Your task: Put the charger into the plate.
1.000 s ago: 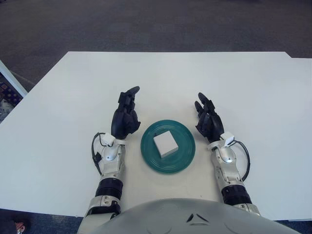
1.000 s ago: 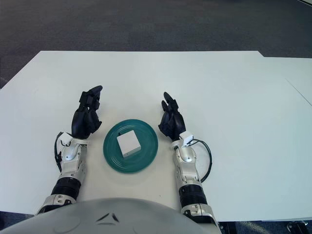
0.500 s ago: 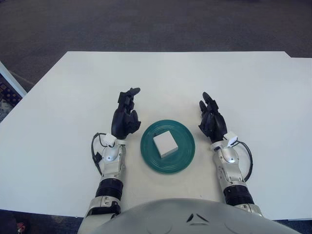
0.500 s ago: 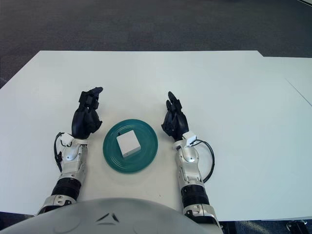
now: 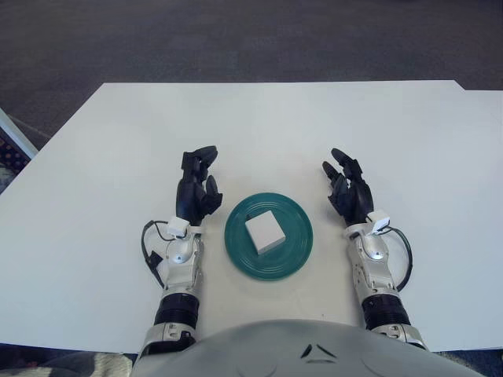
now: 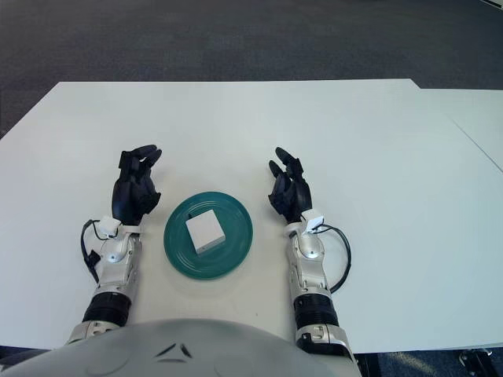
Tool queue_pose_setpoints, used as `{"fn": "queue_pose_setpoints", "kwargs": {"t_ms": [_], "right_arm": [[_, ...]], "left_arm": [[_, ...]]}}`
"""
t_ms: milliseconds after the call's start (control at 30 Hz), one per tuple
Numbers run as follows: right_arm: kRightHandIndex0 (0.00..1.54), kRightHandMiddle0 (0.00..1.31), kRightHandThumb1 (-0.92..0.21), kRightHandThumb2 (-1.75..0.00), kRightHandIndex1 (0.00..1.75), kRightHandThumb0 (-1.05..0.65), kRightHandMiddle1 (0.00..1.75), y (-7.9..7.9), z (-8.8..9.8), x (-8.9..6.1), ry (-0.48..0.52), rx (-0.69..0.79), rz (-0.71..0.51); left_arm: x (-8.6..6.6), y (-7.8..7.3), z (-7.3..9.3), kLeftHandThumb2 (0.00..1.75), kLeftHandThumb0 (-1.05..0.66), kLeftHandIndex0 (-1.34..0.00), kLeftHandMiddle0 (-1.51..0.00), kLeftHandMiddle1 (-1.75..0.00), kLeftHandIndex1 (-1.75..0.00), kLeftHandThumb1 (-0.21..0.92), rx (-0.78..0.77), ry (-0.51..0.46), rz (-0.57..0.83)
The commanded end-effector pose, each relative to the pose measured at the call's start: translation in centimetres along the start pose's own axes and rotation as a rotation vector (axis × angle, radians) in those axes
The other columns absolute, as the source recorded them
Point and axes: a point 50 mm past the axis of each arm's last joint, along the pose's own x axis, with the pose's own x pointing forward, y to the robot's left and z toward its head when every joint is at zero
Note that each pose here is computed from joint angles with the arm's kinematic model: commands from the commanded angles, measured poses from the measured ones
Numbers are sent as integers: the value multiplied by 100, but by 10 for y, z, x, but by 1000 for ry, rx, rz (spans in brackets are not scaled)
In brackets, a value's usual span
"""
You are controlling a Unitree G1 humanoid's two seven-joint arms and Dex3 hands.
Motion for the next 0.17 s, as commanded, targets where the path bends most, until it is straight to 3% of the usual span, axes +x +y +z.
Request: {"fn": "queue_pose_setpoints", "kwargs": {"t_ms": [0,133], "right_arm": [[70,59,-92,-60,139,-62,153,-18,-36,-33,215,-60,-118],[71,64,-92,-57,162,-55,161,-12,-35,-33,230,-40,-151]], "left_arm": [[-48,6,-27,63,-64,-67,-94,-173,-174,92,1,250,174],[-48,7,-25,60,-55,-74,-106,-174,-174,92,-54,306,200]]}}
